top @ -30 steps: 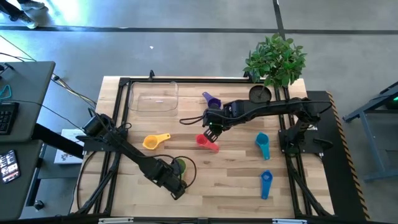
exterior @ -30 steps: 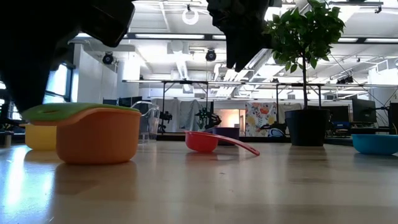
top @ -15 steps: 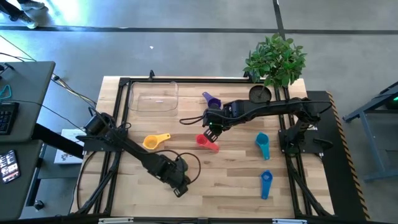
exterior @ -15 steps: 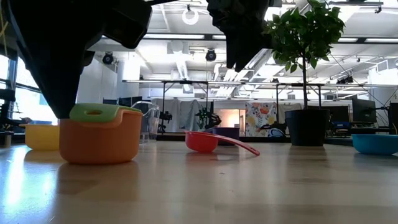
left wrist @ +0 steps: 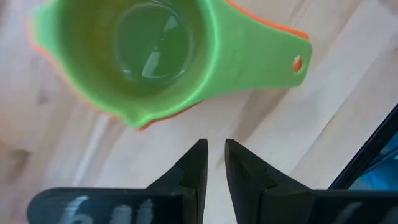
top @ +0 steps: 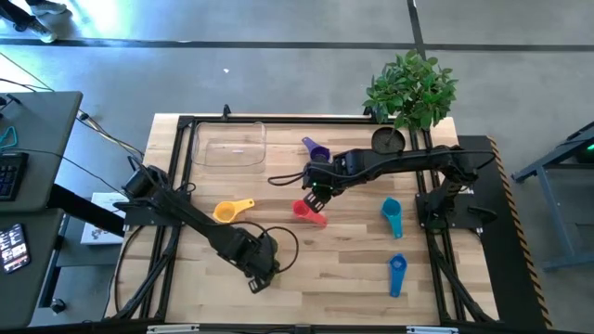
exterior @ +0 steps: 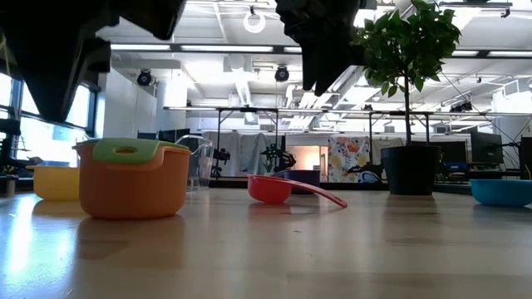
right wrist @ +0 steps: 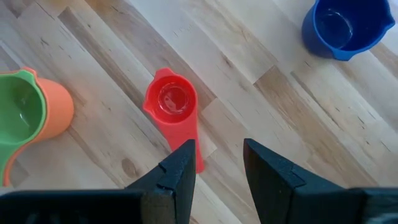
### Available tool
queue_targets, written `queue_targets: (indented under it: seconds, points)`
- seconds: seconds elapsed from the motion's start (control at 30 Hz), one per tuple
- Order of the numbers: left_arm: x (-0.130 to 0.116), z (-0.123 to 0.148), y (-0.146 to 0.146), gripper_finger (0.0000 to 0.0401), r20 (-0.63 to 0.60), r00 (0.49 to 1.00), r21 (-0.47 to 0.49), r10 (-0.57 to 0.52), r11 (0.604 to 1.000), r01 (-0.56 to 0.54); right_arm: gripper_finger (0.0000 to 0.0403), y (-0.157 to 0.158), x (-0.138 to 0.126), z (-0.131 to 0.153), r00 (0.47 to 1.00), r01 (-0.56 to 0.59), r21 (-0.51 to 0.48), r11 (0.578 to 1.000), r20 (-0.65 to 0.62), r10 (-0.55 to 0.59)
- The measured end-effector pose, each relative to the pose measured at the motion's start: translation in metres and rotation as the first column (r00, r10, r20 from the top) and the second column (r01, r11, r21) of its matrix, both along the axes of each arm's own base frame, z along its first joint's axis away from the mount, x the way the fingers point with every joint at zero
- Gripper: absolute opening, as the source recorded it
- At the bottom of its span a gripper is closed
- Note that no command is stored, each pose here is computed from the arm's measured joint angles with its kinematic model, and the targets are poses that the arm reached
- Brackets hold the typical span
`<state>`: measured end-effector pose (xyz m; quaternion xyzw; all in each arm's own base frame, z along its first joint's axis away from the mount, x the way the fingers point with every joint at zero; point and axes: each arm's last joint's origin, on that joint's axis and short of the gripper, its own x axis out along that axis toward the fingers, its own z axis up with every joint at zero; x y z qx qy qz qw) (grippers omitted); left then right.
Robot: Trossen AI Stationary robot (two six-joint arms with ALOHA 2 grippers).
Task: Nest measuring cups in basket
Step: Stack the violet measuring cup on top of the green measuring cup
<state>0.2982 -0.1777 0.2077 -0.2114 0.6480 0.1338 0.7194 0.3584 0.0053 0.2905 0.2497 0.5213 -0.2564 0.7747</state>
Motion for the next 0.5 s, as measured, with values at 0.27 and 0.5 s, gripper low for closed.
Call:
queue_targets:
  seconds: [0.27,0.5]
  points:
    - [-0.022,0.048,0.018,0.0047,0.12,0.992,0.076,-0.037,0.997,0.028,0.0126,0.0,0.001,0.0,1.0,0.013,0.009,1.0,0.008,-0.013]
    - [-0.046,0.09,0.047,0.0047,0.239,0.97,0.19,-0.053,0.982,0.007,0.0126,0.0,0.002,0.0,0.999,0.04,0.003,0.999,0.024,-0.04]
